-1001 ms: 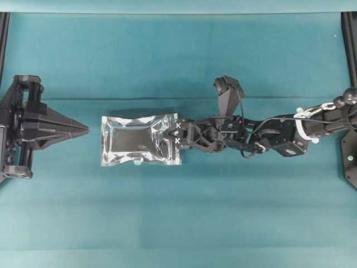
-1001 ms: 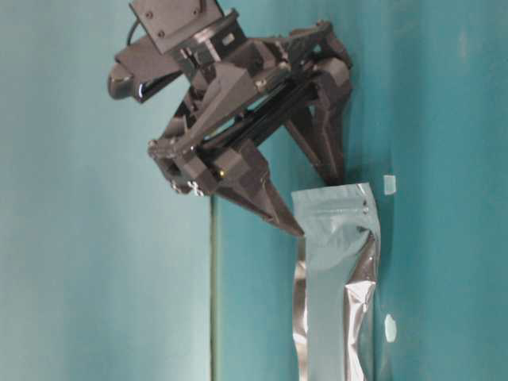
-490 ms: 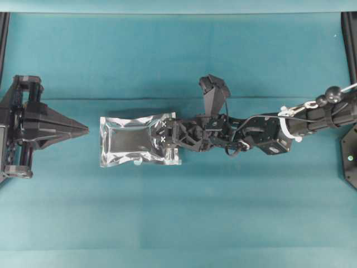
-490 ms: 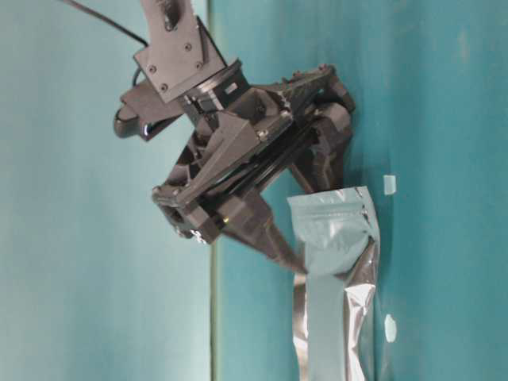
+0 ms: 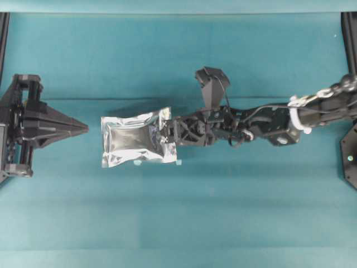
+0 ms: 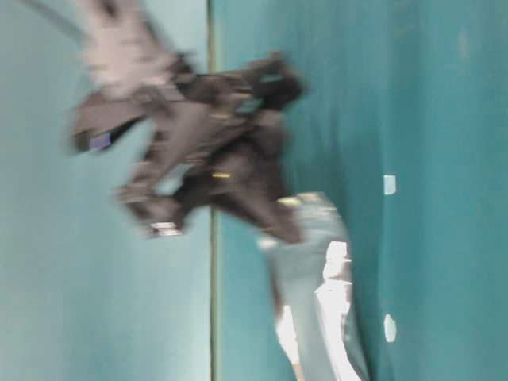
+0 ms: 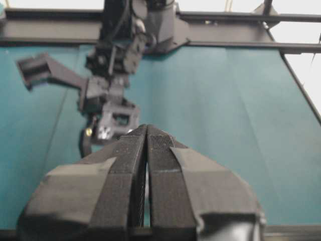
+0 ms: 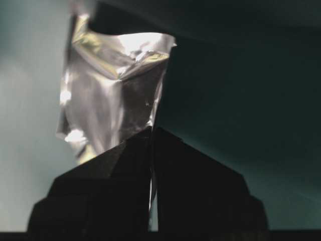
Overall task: Hand over the silver zip bag and make it stand upright.
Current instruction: 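Lift the bag with the right gripper and rotate it to hang vertically, then move the left gripper right to the bag's lower edge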
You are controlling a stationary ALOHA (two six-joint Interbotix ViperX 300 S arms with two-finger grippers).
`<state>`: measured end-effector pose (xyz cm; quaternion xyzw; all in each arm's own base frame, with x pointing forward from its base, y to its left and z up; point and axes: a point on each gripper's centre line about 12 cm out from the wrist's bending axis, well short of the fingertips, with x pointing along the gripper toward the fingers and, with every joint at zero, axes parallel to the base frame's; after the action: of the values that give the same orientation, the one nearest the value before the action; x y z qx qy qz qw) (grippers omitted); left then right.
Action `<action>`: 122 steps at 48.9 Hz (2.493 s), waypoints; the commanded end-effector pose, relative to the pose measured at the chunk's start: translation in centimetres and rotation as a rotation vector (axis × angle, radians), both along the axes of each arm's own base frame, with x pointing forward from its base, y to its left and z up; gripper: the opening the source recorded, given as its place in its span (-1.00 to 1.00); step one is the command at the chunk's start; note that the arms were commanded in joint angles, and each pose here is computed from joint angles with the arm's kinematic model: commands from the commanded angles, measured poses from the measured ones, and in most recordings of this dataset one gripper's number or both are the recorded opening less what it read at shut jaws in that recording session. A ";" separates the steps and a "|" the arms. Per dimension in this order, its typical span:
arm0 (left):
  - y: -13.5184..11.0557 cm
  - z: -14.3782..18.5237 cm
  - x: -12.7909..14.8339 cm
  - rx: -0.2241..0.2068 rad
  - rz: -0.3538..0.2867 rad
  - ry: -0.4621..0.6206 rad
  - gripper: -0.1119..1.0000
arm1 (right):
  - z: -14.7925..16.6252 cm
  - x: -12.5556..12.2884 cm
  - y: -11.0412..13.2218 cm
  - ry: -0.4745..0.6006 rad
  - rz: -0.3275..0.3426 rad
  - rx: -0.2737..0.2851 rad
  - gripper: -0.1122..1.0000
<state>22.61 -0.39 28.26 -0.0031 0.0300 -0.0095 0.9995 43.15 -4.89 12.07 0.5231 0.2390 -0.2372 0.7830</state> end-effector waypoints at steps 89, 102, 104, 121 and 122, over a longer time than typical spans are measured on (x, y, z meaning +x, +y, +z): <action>0.4 -0.6 -1.5 -0.001 0.018 0.023 -0.81 | 13.1 1.8 3.5 0.492 1.231 -0.646 -0.78; 0.4 -0.9 -1.4 -0.018 0.021 0.039 -0.81 | 13.1 1.9 3.9 0.490 1.234 -0.645 -0.78; 0.4 -1.0 -1.3 -0.024 0.021 0.045 -0.81 | 13.1 1.9 3.9 0.490 1.232 -0.643 -0.78; 0.8 -2.9 -0.3 -0.084 0.047 0.117 -0.45 | 13.0 1.8 4.2 0.493 1.233 -0.638 -0.78; 0.8 -3.0 -0.2 -0.092 0.048 0.120 -0.37 | 13.0 1.8 4.2 0.493 1.233 -0.638 -0.78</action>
<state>21.94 0.41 25.23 -0.0462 0.0907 0.0127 0.9947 44.77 -0.91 24.04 -0.0263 0.5904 0.0783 0.8029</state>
